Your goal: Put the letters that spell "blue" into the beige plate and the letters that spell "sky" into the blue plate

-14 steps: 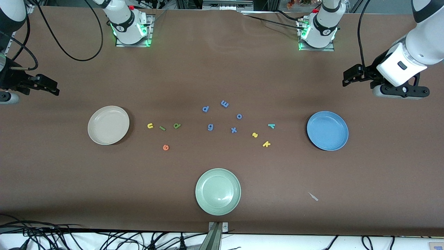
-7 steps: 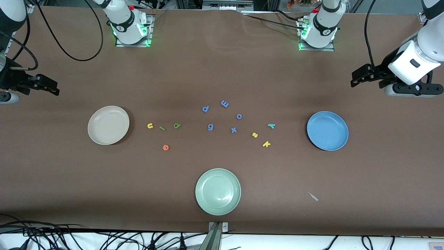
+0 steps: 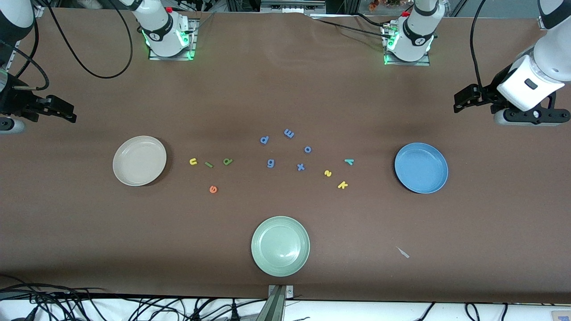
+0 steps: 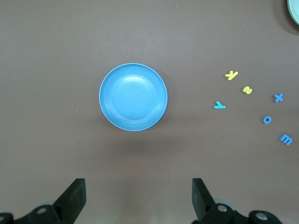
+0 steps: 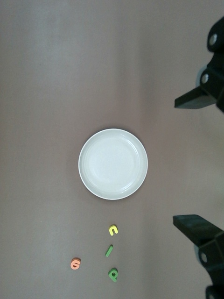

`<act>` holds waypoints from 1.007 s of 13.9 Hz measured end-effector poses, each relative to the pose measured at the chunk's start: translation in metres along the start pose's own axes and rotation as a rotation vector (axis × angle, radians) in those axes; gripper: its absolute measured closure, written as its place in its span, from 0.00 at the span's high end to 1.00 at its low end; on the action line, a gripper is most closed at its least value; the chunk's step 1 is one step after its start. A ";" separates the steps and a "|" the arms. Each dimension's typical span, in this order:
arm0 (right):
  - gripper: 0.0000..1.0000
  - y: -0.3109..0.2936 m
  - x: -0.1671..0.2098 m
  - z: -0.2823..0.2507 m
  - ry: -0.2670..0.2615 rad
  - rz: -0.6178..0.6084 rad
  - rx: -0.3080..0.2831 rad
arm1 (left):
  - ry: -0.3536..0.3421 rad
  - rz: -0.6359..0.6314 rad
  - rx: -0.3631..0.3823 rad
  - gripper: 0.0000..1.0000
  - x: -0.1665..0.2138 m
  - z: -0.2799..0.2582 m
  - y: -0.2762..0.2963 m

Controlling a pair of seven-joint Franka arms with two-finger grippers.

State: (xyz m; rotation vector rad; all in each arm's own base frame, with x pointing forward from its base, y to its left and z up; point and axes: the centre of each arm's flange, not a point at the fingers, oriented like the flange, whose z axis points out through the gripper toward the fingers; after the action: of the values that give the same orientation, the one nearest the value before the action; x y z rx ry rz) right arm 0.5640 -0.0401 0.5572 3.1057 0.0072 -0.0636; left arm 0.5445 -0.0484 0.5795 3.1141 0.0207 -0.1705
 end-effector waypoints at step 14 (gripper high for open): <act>1.00 0.000 0.000 0.000 -0.001 0.000 0.000 | -0.012 -0.003 0.001 1.00 0.000 0.005 -0.002</act>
State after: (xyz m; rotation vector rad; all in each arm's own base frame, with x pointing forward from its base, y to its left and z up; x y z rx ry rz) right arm 0.5640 -0.0401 0.5571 3.1057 0.0072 -0.0645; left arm 0.5441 -0.0468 0.5740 3.1140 0.0254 -0.1886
